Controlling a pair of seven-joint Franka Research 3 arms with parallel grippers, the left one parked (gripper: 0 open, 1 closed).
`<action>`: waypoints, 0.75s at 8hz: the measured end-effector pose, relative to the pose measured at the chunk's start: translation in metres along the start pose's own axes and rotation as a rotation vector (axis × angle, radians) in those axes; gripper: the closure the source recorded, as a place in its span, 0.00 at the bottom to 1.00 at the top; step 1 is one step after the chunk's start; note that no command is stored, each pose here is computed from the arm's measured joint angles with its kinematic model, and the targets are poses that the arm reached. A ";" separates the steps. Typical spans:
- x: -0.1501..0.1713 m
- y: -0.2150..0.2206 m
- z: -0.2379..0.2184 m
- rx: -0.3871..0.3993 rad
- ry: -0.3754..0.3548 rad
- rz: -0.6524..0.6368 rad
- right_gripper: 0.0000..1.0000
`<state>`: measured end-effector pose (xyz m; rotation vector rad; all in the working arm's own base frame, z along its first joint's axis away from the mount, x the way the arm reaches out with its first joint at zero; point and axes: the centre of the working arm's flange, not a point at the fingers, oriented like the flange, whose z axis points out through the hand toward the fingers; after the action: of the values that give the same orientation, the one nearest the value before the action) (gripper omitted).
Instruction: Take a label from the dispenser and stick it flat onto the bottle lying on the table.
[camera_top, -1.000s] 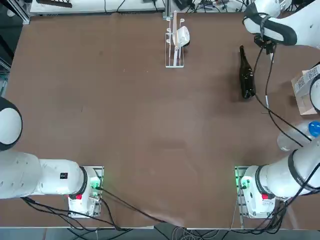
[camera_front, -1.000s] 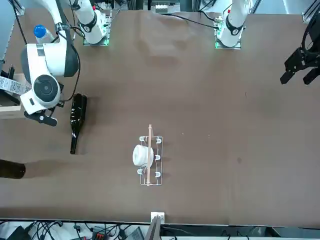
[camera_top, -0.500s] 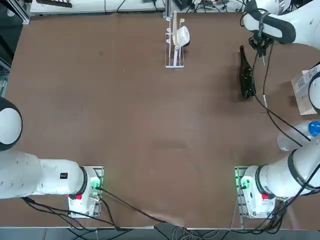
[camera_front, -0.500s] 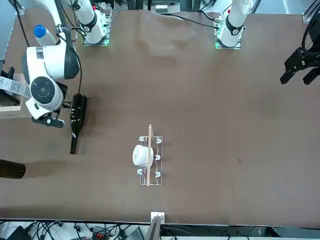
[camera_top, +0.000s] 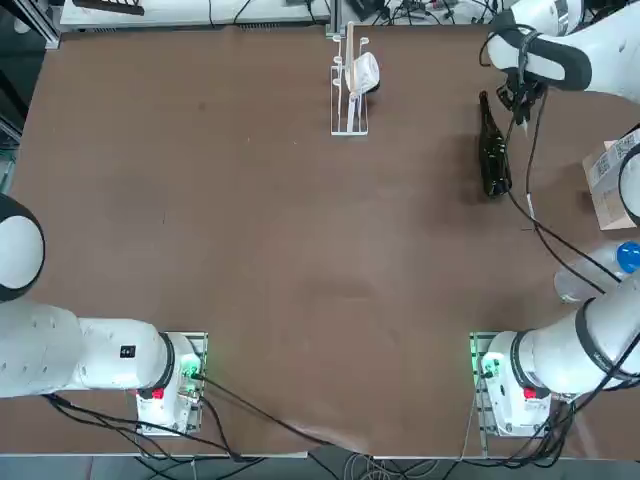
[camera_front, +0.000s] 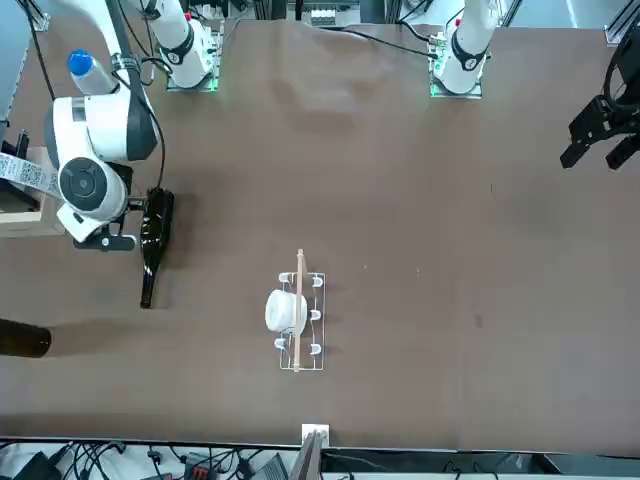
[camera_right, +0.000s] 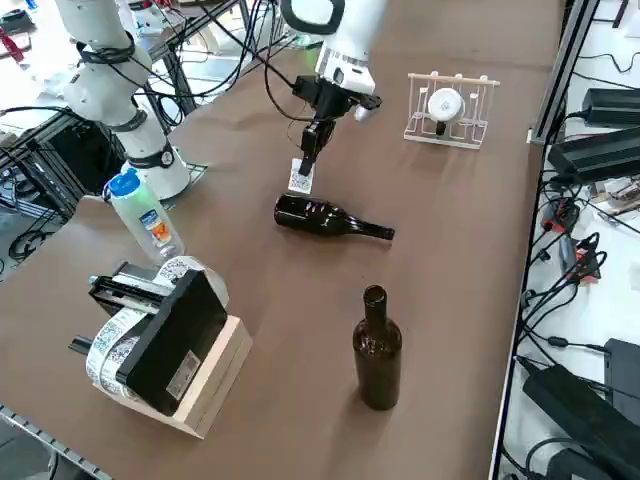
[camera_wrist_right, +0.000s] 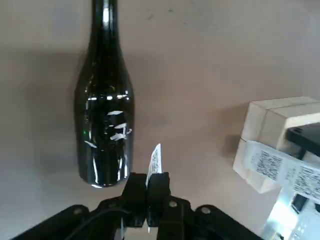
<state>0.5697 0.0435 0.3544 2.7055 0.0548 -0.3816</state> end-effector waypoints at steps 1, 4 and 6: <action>-0.002 0.000 0.009 0.025 0.005 0.006 0.98; -0.008 0.008 0.016 0.087 0.028 0.022 0.98; -0.010 0.007 0.024 0.130 0.040 0.037 0.98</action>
<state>0.5541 0.0279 0.3387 2.8386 -0.0098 -0.3307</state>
